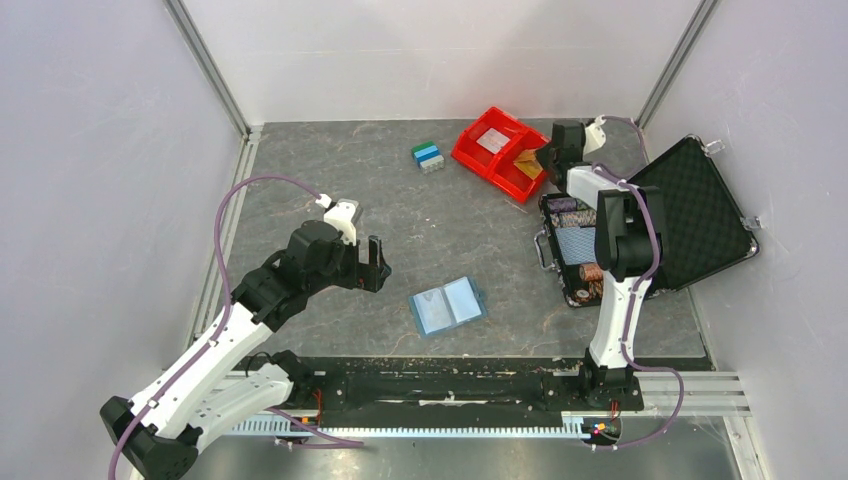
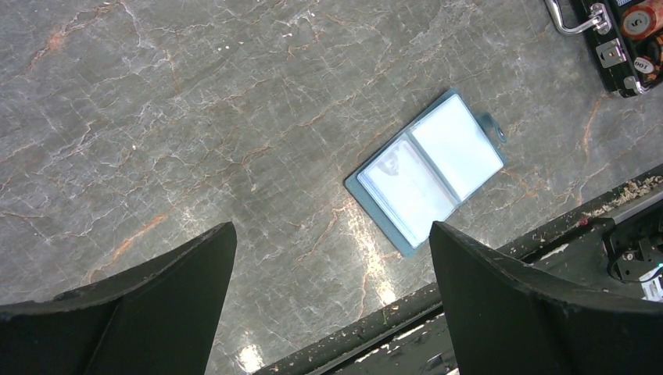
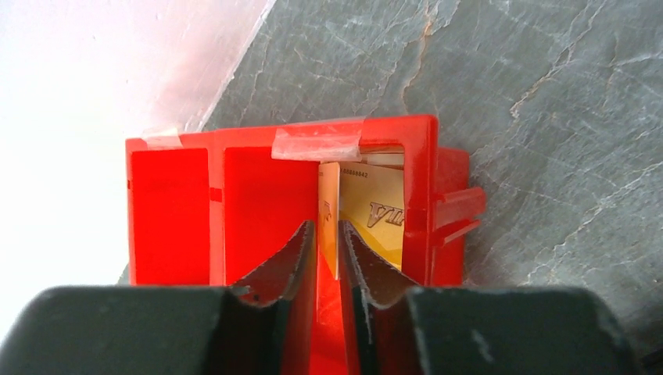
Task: Take the credit cards out of the card holder
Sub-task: Place the credit card in the storage box, then remove the credit card from the card holder.
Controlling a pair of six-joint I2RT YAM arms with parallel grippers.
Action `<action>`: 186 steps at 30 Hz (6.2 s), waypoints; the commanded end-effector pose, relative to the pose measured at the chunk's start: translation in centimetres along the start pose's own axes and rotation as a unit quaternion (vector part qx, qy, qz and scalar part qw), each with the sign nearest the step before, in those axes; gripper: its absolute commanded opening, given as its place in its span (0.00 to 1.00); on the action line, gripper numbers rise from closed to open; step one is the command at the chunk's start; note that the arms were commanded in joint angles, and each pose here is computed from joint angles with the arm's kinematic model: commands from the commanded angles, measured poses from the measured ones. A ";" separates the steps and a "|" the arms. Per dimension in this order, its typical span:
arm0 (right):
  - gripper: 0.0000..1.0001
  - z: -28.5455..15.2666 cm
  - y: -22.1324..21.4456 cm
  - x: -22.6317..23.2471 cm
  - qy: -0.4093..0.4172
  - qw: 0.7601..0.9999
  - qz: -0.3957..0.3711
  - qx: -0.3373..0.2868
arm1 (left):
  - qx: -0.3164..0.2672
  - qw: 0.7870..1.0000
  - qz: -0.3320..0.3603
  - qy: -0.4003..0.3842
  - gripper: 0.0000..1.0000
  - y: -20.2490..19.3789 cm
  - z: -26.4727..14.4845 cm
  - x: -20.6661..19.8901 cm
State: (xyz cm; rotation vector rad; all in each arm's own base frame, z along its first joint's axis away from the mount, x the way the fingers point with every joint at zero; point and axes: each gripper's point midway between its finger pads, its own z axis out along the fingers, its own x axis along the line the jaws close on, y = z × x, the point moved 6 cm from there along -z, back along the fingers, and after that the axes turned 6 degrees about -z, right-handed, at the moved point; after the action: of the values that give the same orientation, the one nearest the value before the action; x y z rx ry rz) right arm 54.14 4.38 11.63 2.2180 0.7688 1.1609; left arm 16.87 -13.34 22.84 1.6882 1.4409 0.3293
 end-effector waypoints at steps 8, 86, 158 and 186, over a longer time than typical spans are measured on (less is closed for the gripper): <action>0.29 -4.7 8.2 4.7 0.049 0.995 -0.021 -0.081 | -0.012 1.000 0.019 0.014 1.00 0.4 0.1 0.4; 0.74 -34.1 -30.8 -1.7 0.206 0.778 -0.559 0.201 | -0.161 0.984 -0.068 0.014 1.00 0.0 -6.4 2.3; 0.44 -34.6 -26.9 -3.6 0.420 0.825 -0.220 0.309 | 0.214 0.944 -0.193 -0.157 0.18 -7.9 13.5 -5.8; 0.54 -37.5 -18.7 -2.9 0.417 0.831 -0.320 0.180 | 0.224 0.933 -0.192 -0.204 0.22 -8.6 14.3 -9.3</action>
State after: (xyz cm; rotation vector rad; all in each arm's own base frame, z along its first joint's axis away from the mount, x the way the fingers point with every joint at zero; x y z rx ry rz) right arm 16.66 22.14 15.36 1.4170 2.0285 1.6084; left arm 17.01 -27.11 9.00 1.7077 1.6096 -0.5828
